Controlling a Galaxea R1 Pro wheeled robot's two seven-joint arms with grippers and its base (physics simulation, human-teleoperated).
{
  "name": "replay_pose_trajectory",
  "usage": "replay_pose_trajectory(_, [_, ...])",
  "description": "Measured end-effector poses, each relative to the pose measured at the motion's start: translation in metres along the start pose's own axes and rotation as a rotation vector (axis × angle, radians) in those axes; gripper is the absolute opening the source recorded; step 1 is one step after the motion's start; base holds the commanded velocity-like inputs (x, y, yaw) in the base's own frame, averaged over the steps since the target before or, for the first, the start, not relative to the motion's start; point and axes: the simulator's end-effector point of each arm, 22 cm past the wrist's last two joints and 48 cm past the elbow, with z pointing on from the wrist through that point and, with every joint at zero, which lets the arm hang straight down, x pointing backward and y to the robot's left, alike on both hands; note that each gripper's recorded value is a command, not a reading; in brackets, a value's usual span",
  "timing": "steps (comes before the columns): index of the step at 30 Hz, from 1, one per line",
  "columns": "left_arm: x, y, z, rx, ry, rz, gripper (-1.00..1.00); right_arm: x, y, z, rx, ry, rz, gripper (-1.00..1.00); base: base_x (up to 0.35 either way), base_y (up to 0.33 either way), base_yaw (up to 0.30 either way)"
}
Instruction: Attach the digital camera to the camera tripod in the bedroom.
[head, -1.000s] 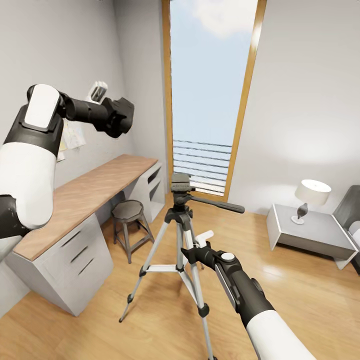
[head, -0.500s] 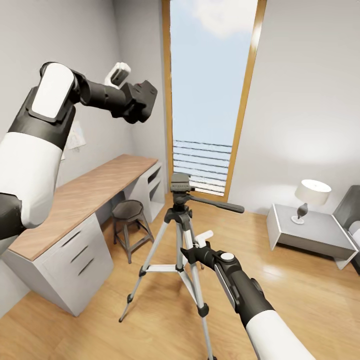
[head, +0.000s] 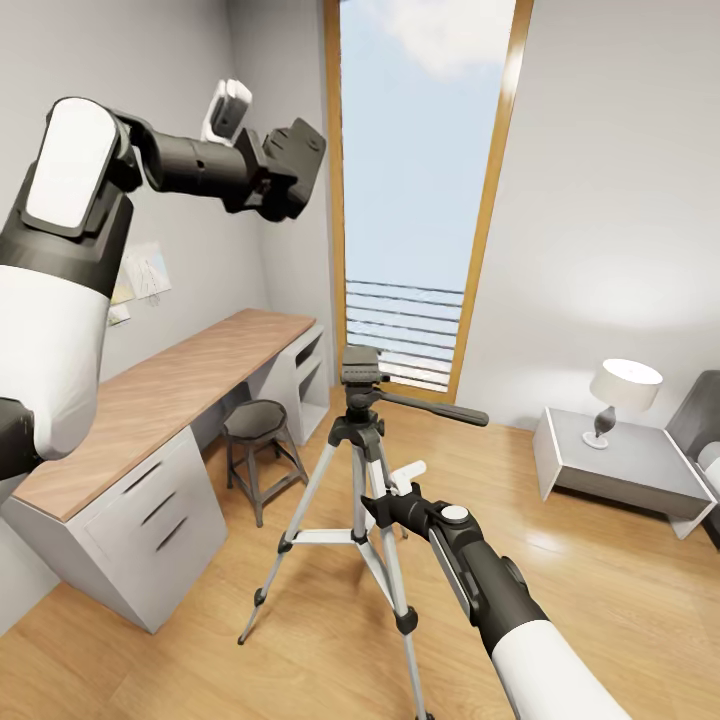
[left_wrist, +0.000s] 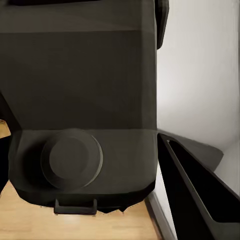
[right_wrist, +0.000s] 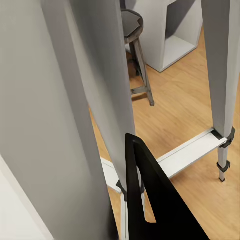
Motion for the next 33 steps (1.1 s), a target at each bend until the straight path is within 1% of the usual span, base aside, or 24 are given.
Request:
replay_pose_trajectory(3, [-0.004,-0.009,-0.003,0.014,-0.016,0.016,-1.00,0.000,0.000,0.000,0.000,0.000,0.000,-1.00,0.000,0.000,0.000])
replay_pose_trajectory(10, [-0.006,-0.019,-0.008,0.026,-0.038,0.047,-1.00,0.000,0.000,0.000,0.001,0.000,0.000,-1.00,0.000,0.000,0.000])
replay_pose_trajectory(15, [-0.005,-0.033,-0.014,0.049,-0.059,0.088,-1.00,0.000,0.000,0.000,0.001,0.000,-0.001,-1.00,0.000,0.000,0.000])
replay_pose_trajectory(18, [0.001,-0.035,-0.014,0.056,-0.060,0.098,-1.00,0.000,0.000,0.000,0.001,0.000,-0.001,-1.00,0.000,0.000,0.000])
replay_pose_trajectory(23, [0.017,-0.046,-0.018,0.086,-0.067,0.133,-1.00,0.000,0.000,0.000,0.000,0.000,0.000,-1.00,0.000,0.000,0.000])
replay_pose_trajectory(27, [0.028,-0.042,-0.018,0.082,-0.062,0.141,-1.00,0.000,0.000,0.000,0.000,0.000,0.000,-1.00,0.000,0.000,0.000])
replay_pose_trajectory(33, [0.030,-0.023,-0.025,0.044,-0.063,0.159,-1.00,0.000,0.000,0.000,0.001,0.000,0.000,-1.00,0.000,0.000,0.000])
